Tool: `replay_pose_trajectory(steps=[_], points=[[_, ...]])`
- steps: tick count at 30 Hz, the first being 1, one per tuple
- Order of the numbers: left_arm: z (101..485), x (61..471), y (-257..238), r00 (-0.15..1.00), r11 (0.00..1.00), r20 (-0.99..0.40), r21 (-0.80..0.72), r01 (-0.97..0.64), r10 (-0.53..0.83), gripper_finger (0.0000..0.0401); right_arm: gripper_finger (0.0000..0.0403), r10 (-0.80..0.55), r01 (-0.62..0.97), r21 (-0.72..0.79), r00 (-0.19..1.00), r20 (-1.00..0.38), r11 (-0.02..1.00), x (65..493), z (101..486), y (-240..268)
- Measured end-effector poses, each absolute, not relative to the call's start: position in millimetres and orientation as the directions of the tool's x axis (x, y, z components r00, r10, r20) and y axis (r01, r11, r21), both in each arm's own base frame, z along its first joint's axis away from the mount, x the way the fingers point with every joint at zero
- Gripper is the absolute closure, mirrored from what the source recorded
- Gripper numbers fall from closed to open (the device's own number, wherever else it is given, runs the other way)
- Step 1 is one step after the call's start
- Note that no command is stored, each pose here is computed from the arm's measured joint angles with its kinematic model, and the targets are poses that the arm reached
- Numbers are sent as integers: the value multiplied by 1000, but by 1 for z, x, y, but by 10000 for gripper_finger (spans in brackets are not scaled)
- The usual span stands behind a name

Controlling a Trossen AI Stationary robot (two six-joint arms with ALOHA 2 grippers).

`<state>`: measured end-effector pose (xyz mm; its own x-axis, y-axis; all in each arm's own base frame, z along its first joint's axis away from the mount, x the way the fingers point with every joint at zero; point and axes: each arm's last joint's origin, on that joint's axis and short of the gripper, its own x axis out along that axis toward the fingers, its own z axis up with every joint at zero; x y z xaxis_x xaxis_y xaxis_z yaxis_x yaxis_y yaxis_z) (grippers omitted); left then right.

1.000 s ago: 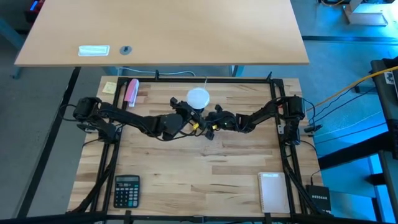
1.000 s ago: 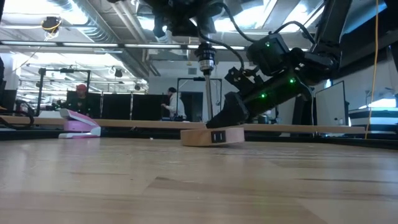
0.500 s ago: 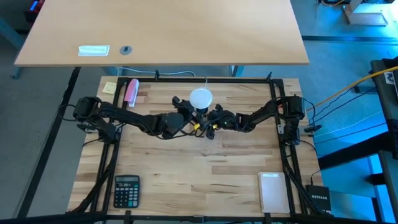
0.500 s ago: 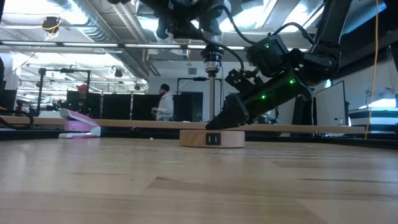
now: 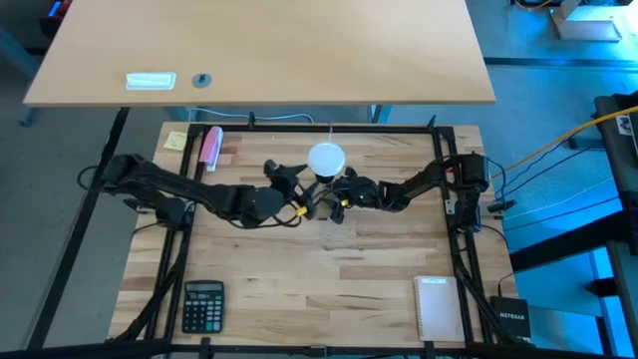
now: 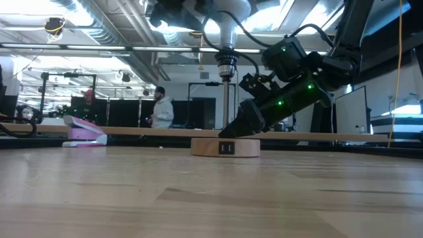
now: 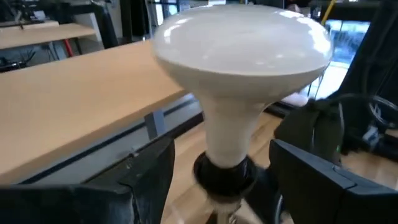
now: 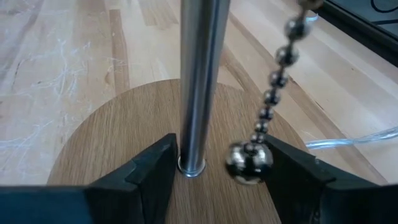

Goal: Screw lightbulb
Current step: Remove the white lightbulb from the lamp

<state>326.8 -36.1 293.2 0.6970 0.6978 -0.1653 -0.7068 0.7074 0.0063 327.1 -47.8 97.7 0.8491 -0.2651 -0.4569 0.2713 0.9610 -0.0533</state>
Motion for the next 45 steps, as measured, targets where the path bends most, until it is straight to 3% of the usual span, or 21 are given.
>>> replay_pose_trajectory(steps=[10,14,18,28,36,45], points=[[289,305,-42,668,714,-288,89,-694,686,148,178,-263,269,-52,851,-455,962,327,98,-48],[289,305,-43,672,703,-290,2,-711,681,148,178,-262,268,-52,851,-454,962,327,98,-48],[289,306,-44,731,766,-331,-36,-642,597,148,178,-263,268,-52,854,-450,962,327,98,-48],[303,283,18,744,864,-496,25,-503,448,148,178,-259,265,-50,856,-448,963,328,99,-47],[307,279,79,876,995,-476,-29,-96,71,148,178,-255,260,-51,859,-445,964,328,99,-47],[298,293,124,941,991,-312,-11,136,-133,148,178,-249,268,-21,860,-445,963,328,99,-47]])
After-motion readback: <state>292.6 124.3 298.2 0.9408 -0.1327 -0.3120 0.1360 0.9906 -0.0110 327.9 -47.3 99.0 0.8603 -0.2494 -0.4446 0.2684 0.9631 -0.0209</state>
